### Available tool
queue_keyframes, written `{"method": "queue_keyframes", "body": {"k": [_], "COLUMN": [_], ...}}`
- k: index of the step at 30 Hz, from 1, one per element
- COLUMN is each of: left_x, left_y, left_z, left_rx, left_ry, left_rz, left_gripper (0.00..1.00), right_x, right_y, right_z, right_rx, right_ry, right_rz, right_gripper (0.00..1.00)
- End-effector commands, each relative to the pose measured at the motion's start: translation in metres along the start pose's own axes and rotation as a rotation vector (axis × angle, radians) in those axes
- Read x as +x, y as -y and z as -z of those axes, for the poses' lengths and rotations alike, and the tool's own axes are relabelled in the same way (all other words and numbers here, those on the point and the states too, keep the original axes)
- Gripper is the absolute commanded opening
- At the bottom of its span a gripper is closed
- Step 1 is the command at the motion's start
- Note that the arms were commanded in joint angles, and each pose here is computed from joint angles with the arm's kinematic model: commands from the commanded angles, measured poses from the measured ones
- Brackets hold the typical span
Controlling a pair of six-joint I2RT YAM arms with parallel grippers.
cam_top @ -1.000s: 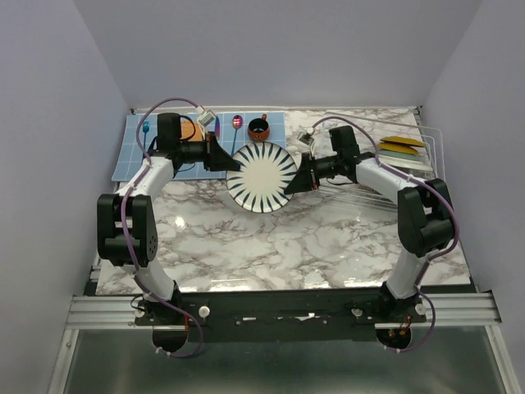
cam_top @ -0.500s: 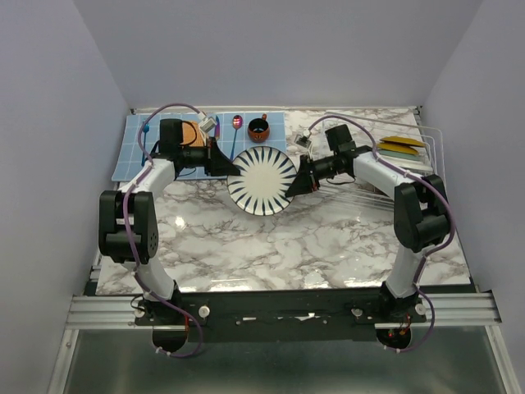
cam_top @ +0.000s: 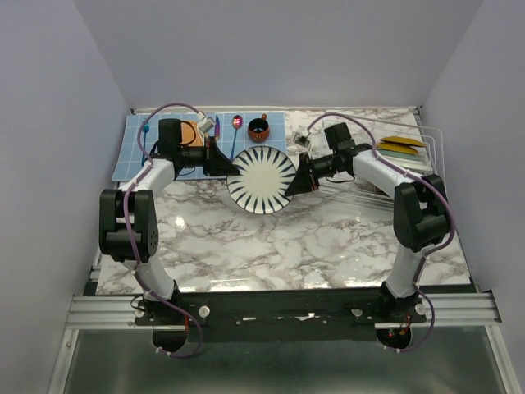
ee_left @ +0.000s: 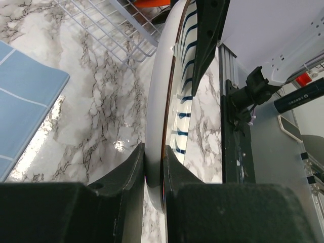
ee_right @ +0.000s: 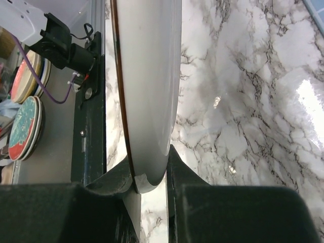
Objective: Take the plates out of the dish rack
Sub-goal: Place the plate at the center of the board.
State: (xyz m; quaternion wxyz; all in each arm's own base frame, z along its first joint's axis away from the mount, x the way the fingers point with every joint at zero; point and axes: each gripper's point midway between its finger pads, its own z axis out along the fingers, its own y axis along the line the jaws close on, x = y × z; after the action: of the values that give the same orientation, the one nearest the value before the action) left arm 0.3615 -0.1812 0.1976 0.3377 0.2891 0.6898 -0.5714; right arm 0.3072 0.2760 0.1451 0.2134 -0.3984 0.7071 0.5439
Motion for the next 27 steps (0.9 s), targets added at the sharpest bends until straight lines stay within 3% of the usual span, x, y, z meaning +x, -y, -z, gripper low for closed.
{"method": "queue_keyframes", "body": {"k": [1,2,3,8,12,13,14,16,23,27], "left_x": [-0.049,-0.050,-0.050,-0.047,-0.029,-0.022,-0.011,-0.007,-0.014,-0.014], "left_y": [-0.035,-0.033,-0.033,-0.036,-0.050,-0.060,-0.056,-0.055,-0.047,-0.046], "left_z": [0.061,0.063,0.064,0.065,0.073,0.076,0.078,0.081,0.094,0.097], "left_rx": [-0.169,-0.166,-0.167,-0.165,-0.221,-0.245,-0.243,-0.237,-0.253,-0.257], "left_ry": [0.152,0.155,0.156,0.168,0.128,0.091,0.063,0.061,0.080,0.083], "left_rz": [-0.152,-0.148,-0.144,-0.119,-0.103,-0.199,-0.112,-0.095,-0.126,-0.122], "left_gripper": [0.00,0.00,0.00,0.00,0.00,0.00,0.00,0.00,0.00,0.00], "right_x": [0.033,0.031,0.029,0.017,0.033,0.036,0.038,0.041,0.044,0.043], "right_y": [-0.017,-0.020,-0.022,-0.037,-0.026,-0.025,-0.025,-0.021,-0.018,-0.017], "right_z": [0.003,0.004,0.004,0.004,0.000,0.000,-0.001,-0.002,-0.001,-0.002], "right_rx": [-0.079,-0.091,-0.100,-0.197,-0.180,-0.179,-0.184,-0.189,-0.178,-0.173], "right_ry": [-0.052,-0.042,-0.034,-0.002,-0.040,-0.047,-0.052,-0.063,-0.073,-0.078], "right_rz": [-0.114,-0.106,-0.104,-0.155,-0.186,-0.188,-0.195,-0.199,-0.188,-0.181], "right_gripper": [0.11,0.03,0.01,0.01,0.01,0.01,0.01,0.01,0.16,0.18]}}
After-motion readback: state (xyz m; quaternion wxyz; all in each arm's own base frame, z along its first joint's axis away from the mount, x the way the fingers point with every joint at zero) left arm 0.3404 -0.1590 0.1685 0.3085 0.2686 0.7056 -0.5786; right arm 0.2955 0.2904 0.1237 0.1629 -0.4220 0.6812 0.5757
